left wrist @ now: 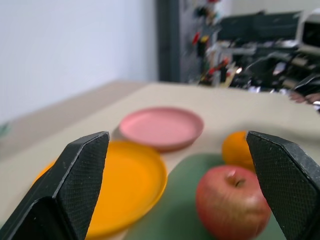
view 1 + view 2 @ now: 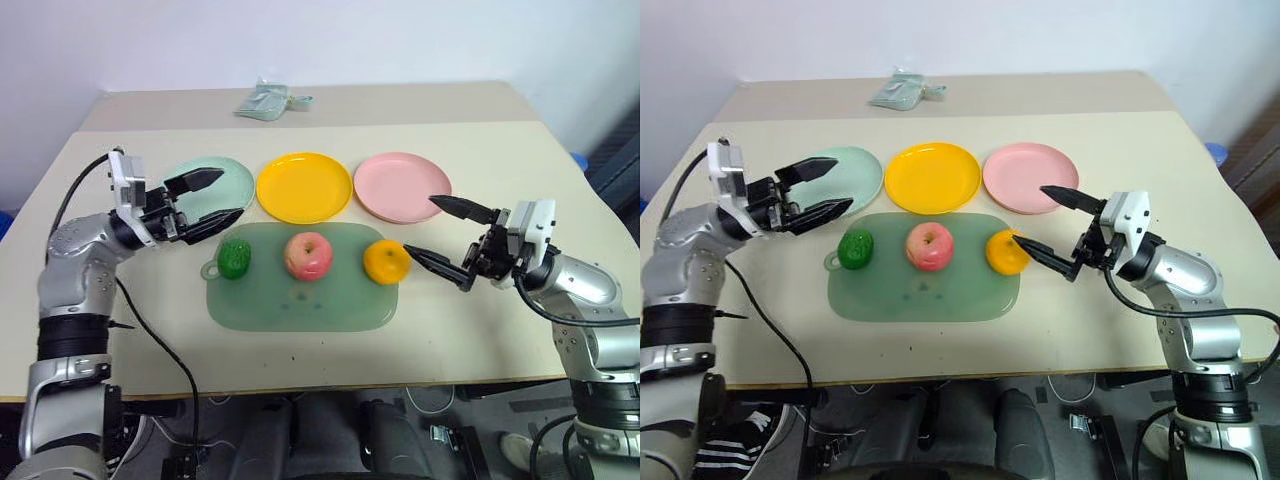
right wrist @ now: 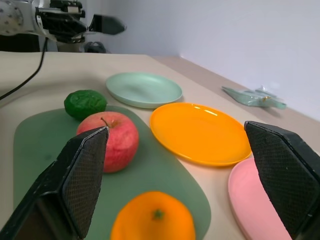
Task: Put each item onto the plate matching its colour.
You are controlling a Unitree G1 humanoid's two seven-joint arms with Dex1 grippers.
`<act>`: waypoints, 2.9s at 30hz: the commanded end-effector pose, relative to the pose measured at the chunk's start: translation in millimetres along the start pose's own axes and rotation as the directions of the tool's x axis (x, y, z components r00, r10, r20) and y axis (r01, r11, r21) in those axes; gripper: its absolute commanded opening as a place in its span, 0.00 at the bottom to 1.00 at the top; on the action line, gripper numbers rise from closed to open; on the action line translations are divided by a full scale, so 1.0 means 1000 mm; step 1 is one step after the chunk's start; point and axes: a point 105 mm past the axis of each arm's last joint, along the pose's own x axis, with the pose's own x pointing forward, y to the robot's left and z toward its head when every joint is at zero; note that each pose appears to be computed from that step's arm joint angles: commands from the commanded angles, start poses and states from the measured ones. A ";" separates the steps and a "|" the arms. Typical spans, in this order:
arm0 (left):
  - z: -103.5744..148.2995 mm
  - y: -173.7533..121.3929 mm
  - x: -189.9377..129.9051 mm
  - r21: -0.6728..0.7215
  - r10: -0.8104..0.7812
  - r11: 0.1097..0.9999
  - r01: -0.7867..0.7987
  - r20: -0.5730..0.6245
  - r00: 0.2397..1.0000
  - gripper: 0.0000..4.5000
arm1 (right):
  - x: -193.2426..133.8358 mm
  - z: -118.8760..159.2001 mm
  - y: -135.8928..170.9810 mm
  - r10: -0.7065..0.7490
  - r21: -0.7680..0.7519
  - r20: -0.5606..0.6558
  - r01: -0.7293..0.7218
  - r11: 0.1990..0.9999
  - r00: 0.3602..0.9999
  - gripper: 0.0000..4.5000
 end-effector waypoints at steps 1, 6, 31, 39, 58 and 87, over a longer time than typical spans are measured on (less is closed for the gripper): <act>0.002 -0.009 -0.013 -0.022 0.000 1.000 -0.001 -0.031 1.000 1.00 | 0.005 0.012 0.001 0.034 -0.001 0.044 -0.034 0.999 0.998 0.99; 0.002 0.010 -0.026 -0.093 0.182 0.977 -0.194 -0.121 0.976 1.00 | 0.014 0.018 0.005 0.074 -0.028 0.058 -0.072 0.997 0.996 0.99; -0.037 -0.031 0.005 -0.125 0.571 0.765 -0.632 -0.323 0.755 1.00 | 0.026 0.020 0.018 0.146 0.007 0.101 -0.148 0.989 0.984 0.99; -0.048 -0.038 0.018 -0.169 0.559 0.751 -0.639 -0.354 0.750 1.00 | 0.024 0.022 0.041 0.263 -0.044 0.012 -0.262 0.964 0.965 0.99; -0.073 -0.041 0.016 -0.154 0.587 0.708 -0.689 -0.415 0.695 1.00 | 0.024 0.020 0.046 0.284 -0.035 -0.038 -0.285 0.958 0.958 0.99; -0.032 0.002 0.025 -0.127 0.648 0.705 -0.698 -0.284 0.707 0.60 | 0.027 0.018 0.040 0.249 -0.048 -0.034 -0.251 0.967 0.968 1.00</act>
